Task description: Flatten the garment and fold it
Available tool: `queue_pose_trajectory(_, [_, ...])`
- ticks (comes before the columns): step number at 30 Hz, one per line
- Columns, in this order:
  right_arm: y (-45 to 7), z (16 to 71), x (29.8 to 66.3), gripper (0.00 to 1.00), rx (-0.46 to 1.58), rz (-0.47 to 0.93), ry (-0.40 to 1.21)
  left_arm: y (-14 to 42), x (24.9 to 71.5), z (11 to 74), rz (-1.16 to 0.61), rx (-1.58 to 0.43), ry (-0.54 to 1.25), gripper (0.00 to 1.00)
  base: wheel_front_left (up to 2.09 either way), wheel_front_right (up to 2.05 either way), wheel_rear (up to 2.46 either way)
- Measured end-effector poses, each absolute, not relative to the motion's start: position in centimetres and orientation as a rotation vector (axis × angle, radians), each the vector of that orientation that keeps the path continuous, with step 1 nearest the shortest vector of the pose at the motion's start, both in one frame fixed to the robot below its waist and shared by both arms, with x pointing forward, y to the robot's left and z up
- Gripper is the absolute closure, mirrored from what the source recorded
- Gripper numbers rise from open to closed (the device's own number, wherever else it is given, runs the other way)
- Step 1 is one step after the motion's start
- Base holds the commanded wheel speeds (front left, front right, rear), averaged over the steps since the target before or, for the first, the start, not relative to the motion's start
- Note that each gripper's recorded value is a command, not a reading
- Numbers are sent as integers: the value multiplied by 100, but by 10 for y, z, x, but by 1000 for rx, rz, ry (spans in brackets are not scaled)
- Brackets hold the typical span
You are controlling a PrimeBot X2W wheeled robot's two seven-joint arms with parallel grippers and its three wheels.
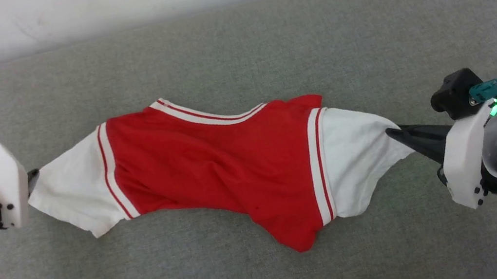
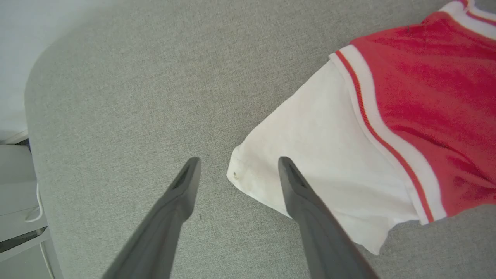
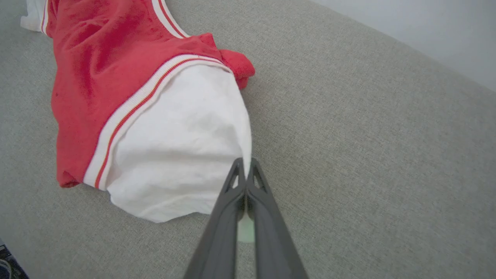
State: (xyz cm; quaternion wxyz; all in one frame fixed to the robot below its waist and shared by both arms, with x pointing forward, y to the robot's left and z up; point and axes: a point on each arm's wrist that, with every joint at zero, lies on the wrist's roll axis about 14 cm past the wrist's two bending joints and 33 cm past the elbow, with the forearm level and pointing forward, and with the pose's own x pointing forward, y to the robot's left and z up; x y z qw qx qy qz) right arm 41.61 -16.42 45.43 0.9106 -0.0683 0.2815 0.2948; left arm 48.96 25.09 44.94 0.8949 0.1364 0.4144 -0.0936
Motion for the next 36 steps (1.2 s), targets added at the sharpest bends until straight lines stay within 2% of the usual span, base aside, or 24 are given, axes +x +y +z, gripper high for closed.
queue_pose_trajectory(9, [-168,435,417,100,-134,591,626,257,489,408,-199,325,1186,0,0,0,0])
queue_pose_trajectory(17, [-172,420,416,100,-114,570,659,258,495,377,-207,384,1279,0,0,0,0])
queue_pose_trajectory(18, [-174,418,415,100,-113,566,665,256,496,375,-213,391,1285,71,0,0,0])
queue_pose_trajectory(19, [-175,417,415,100,-113,562,669,255,495,373,-220,387,1295,100,0,0,0])
queue_pose_trajectory(29, [-172,446,425,100,-125,560,546,245,493,394,-285,408,1153,100,0,0,0])
queue_pose_trajectory(36, [-174,497,441,100,-150,539,349,236,507,455,-315,391,852,100,0,0,0])
